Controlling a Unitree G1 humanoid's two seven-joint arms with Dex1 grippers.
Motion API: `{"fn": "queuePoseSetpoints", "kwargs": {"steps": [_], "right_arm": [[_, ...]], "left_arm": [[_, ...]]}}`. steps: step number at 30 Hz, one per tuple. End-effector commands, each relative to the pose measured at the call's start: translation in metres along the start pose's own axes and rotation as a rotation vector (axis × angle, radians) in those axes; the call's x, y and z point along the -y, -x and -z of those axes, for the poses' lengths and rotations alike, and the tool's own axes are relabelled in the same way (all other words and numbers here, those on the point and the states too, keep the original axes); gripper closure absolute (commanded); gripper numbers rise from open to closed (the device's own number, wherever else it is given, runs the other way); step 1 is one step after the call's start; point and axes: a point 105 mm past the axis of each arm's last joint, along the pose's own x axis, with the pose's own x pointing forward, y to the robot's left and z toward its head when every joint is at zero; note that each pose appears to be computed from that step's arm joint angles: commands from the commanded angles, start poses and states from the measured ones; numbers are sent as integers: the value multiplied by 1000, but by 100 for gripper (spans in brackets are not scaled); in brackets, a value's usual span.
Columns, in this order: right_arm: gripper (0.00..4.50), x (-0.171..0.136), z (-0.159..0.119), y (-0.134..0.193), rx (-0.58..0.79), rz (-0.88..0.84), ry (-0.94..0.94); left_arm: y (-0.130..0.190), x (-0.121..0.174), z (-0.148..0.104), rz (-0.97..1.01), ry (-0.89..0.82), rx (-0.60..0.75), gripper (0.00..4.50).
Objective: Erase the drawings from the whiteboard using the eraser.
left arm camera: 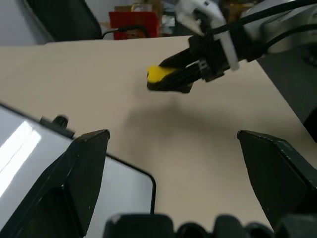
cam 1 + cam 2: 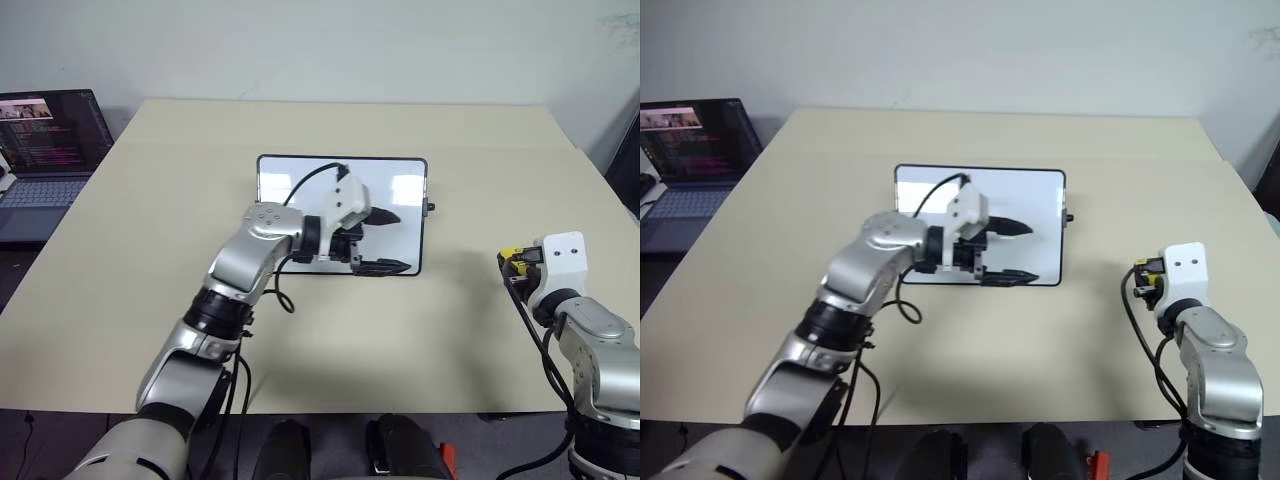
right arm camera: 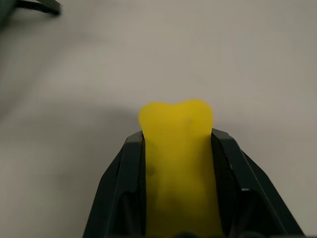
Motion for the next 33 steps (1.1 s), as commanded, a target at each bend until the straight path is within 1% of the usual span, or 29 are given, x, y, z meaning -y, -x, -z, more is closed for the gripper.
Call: {"fn": "queuePoseSetpoints", "kwargs": {"steps": [1,13,15,16,18,20,22,23,26,27,30,32,33], "right_arm": [[316,8,-9,-7,44,38,-34],[316,-1,-4,-23,24,-1,-69],[244,-2,-4,-25,24,-8,-73],[224,-3,-5,-25,26,-12,-75],[162,-2,-6,-26,30,-10,-73],[84,-1,-6,-27,33,-10,-73],[16,-2,-10,-28,47,-13,-71],[4,-4,-15,-27,69,-19,-58],[4,-16,-36,-21,156,-67,-31],[4,-25,-46,-16,198,-106,-24],[4,-50,-69,8,326,-150,-10],[4,-66,-72,25,393,-167,6],[4,-75,-68,33,405,-178,3]], "left_arm": [[-9,1,-2,39,-72,-8,0],[-15,13,16,95,-108,-51,0],[-16,14,19,96,-133,-66,0],[-16,14,20,96,-140,-70,0],[-16,14,22,89,-144,-72,0],[-14,13,23,75,-145,-74,0],[-11,11,22,49,-124,-54,0],[-8,9,21,27,-114,-41,0],[3,1,17,-57,-77,-3,0],[12,-2,14,-98,-58,24,0],[47,-7,7,-282,48,132,0],[72,-8,12,-446,134,186,0],[84,-7,19,-541,165,189,0]]}}
